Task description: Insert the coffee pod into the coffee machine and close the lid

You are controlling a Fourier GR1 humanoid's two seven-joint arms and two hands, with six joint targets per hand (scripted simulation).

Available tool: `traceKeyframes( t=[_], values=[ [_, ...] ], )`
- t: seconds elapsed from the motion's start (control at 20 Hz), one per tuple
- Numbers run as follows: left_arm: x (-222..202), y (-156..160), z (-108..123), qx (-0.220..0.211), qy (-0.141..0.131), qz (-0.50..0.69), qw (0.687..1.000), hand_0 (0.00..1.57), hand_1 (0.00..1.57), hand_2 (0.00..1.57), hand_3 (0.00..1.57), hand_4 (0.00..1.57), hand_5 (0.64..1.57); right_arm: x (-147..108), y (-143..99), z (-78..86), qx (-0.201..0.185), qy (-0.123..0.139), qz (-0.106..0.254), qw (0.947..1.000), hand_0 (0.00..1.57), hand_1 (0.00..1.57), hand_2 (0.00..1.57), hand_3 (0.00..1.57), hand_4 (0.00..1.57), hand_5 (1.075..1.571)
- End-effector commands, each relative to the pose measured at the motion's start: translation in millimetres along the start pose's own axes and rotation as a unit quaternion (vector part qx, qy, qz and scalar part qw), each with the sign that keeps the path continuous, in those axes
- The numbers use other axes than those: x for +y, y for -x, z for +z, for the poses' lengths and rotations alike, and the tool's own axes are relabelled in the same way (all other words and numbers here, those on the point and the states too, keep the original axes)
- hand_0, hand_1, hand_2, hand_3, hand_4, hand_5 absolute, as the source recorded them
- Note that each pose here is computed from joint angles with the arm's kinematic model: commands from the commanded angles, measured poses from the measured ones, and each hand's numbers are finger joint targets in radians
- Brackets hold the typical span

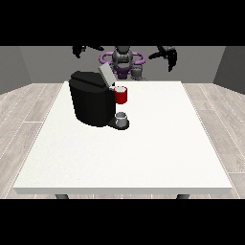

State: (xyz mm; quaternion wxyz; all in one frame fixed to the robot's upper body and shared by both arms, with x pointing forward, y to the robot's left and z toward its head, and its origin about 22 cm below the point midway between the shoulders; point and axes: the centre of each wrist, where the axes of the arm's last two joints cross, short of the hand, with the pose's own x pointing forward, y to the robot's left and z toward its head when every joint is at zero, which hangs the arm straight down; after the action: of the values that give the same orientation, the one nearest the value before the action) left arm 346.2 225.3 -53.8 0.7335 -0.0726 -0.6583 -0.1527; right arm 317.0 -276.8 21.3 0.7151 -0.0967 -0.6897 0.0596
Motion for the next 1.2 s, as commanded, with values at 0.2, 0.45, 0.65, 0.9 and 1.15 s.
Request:
traceKeyframes(
  t=[0.2, 0.45, 0.65, 0.9, 1.15],
  values=[
    [-6, -22, 5, -0.042, -0.009, 0.005, 0.999, 0.0, 0.0, 0.0, 0.0, 0.39, 1.571, 3, -29, -30.6, 0.0, 0.003, -0.057, 0.9984, 0.0, 0.0, 0.0, 0.0, 0.0, 1.571],
    [-18, -41, 9, -0.066, 0.01, -0.011, 0.998, 0.0, 0.0, 0.0, 0.0, 0.36, 1.571, -11, -16, -40.3, 0.02, 0.025, -0.087, 0.9957, 0.0, 0.0, 0.0, 0.0, 0.1, 1.571],
    [2, -43, 25, -0.057, -0.019, -0.01, 0.998, 0.0, 0.0, 0.0, 0.0, 0.32, 1.571, 19, -23, -43.4, 0.037, -0.012, -0.092, 0.995, 0.0, 0.0, 0.0, 0.0, 0.07, 1.571],
    [-23, -50, 38, -0.084, -0.036, -0.02, 0.996, 0.0, 0.0, 0.0, 0.0, 0.37, 1.571, 24, -34, -55.2, 0.022, -0.022, -0.08, 0.9963, 0.0, 0.0, 0.0, 0.0, 0.0, 1.571],
    [9, -61, 47, -0.095, -0.068, -0.023, 0.993, 0.0, 0.0, 0.0, 0.0, 0.36, 1.571, 31, -45, -57.7, -0.02, -0.061, -0.059, 0.9962, 0.0, 0.0, 0.0, 0.0, 0.0, 1.571]
  ],
)
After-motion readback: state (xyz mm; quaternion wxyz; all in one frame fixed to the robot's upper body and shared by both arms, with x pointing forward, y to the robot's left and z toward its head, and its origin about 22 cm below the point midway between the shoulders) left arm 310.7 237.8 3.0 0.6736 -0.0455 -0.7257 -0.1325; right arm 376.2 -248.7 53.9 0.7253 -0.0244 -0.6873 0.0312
